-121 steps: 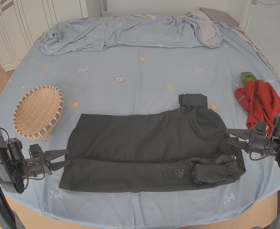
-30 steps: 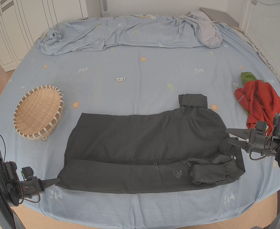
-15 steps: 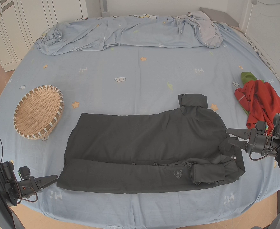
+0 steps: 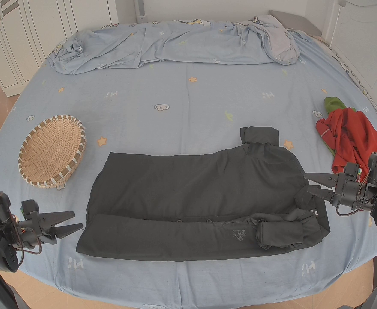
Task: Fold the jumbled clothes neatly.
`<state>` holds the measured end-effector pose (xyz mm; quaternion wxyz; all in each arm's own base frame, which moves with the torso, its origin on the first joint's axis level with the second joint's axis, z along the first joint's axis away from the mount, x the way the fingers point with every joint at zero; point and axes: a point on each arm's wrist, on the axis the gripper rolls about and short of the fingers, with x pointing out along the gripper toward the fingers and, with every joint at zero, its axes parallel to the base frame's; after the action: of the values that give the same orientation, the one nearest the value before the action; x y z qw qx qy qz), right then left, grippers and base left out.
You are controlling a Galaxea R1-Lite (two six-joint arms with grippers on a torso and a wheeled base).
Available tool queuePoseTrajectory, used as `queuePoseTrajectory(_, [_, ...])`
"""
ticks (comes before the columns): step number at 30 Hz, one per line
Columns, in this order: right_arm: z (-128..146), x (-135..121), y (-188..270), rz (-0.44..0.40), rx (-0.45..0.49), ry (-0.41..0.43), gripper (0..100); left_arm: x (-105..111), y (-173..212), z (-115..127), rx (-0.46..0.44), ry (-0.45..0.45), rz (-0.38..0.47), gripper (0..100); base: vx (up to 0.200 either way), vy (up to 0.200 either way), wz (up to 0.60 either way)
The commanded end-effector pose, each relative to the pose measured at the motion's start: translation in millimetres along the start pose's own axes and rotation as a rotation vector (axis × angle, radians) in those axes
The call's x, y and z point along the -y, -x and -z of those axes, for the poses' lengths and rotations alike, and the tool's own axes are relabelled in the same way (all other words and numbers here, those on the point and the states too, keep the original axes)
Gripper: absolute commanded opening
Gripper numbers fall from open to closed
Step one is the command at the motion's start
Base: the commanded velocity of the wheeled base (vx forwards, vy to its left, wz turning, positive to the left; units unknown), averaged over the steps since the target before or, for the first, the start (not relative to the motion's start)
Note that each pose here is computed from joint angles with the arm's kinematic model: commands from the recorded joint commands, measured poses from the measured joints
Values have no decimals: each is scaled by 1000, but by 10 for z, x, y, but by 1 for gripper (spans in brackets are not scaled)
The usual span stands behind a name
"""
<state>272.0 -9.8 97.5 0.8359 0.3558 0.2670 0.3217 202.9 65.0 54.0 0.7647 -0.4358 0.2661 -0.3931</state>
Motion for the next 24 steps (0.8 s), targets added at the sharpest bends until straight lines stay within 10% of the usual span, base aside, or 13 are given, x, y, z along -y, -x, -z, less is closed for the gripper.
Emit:
queuePoseTrajectory(1, [-2, -26, -11, -9, -3, 7, 100, 337, -522, -275, -155, -165, 157, 100, 0, 0, 0])
queuePoseTrajectory(14, [91, -14, -23, -4, -30, -15, 100, -585, -1132, -206, -296, 17, 163, 100, 0, 0, 0])
queuePoseTrajectory(24, [202, -85, -148, -36, -90, -18, 100, -722, -1193, -155, -266, 44, 110, 100, 0, 0, 0])
